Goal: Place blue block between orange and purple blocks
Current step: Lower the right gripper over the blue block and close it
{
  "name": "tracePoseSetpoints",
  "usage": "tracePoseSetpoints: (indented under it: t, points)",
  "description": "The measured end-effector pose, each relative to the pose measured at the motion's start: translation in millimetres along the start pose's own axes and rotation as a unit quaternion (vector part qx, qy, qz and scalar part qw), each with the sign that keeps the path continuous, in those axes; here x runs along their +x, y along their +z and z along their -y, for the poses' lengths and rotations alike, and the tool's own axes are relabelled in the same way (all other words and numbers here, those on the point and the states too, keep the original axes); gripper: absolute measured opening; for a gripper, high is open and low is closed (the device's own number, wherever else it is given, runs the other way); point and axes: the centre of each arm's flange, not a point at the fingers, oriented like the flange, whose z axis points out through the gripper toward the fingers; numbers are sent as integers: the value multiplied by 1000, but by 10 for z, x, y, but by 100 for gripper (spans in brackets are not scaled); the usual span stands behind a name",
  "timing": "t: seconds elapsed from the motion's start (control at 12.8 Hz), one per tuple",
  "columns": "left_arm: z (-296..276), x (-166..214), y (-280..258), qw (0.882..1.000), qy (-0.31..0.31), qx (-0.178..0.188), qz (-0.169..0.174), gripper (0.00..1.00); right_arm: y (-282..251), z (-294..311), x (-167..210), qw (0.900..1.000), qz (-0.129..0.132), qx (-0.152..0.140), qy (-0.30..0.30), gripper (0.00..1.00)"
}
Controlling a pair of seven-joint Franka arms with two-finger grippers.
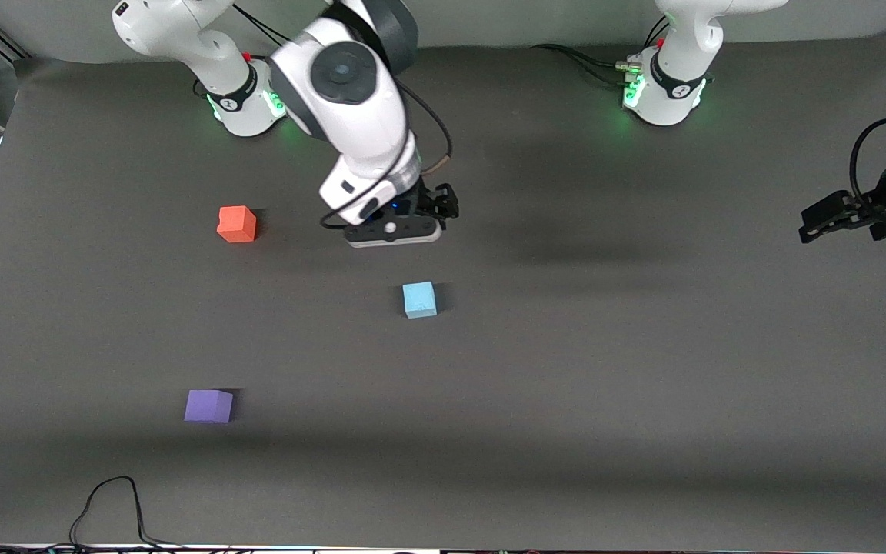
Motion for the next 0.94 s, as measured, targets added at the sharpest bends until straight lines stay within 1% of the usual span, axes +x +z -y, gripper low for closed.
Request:
tracePoseSetpoints:
  t: [0.16,0.31,0.55,0.78,0.94]
  points:
    - [-14,-61,-89,1000,10,0,-5,100,504,36,-155,999,-22,-10,-41,100]
    - [-25,-95,-127,1000,13,0,-7,100,954,-54,-261,997,-41,-18,-69,100]
    - [-18,-121,-150,1000,13,0,-5,100,1420,-175,-264,995,-45,-23,-92,100]
    - [-47,-152,-175,1000,16,0,-1,100,1863,-313,-118,995,-55,-20,-86,100]
    - [-54,-175,-204,1000,17,-1,-2,100,2116,-342,-105,994,-57,-19,-86,100]
